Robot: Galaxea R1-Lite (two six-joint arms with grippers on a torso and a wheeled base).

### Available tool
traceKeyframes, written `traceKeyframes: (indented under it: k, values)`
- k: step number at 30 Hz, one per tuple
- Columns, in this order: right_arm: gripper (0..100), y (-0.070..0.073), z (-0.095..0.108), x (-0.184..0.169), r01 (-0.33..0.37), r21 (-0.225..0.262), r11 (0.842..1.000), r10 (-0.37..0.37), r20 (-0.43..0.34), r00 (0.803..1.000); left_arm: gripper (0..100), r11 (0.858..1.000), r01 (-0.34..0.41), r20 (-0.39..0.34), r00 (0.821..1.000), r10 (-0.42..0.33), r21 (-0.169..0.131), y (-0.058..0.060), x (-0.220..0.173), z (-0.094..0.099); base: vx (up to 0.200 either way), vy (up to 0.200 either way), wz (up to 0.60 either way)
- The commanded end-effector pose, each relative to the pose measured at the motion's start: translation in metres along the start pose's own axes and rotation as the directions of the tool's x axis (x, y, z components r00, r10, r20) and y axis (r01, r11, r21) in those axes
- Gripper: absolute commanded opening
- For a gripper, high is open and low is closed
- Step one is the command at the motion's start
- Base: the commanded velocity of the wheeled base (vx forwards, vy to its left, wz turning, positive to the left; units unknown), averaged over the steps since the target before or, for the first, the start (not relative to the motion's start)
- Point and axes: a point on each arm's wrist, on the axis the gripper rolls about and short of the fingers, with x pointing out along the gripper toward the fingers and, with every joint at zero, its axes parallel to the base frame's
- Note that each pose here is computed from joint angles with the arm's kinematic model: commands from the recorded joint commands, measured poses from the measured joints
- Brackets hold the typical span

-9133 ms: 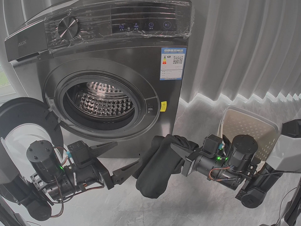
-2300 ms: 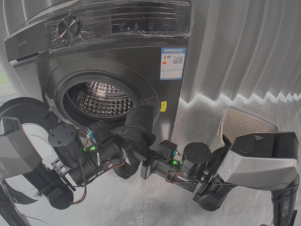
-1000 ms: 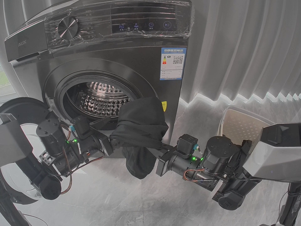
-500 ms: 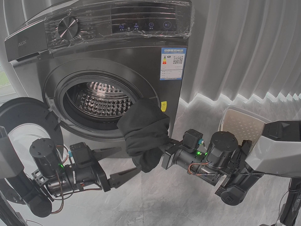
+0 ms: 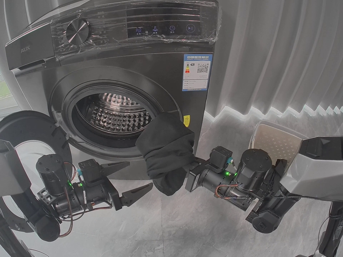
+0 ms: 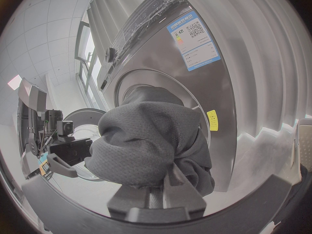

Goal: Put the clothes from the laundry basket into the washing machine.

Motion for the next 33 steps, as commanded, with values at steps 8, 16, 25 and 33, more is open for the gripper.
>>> traceKeyframes:
  k: [8,16,25,33]
  values:
    - [0,0.013,0.001,0.0,-0.036,0.009,0.999,0.036,0.002,0.999,100,1.0,-0.013,-0.041,0.999,0.013,-0.01,0.008,0.008,-0.013,0.0,0.0,0.0]
    - [0,0.03,-0.004,0.0,-0.083,0.043,0.996,0.083,-0.01,0.996,100,0.999,0.018,-0.05,0.999,-0.016,0.031,0.011,0.03,-0.021,0.0,0.0,0.0]
    - [0,0.039,-0.008,0.0,-0.109,0.062,0.992,0.111,-0.022,0.994,100,0.998,0.017,0.011,1.0,-0.018,0.068,0.022,0.055,-0.014,0.0,0.0,0.0]
    - [0,0.045,-0.009,-0.001,-0.12,0.088,0.989,0.122,-0.024,0.992,100,0.996,0.041,0.025,0.999,-0.043,0.077,0.018,0.065,-0.013,0.0,0.0,0.0]
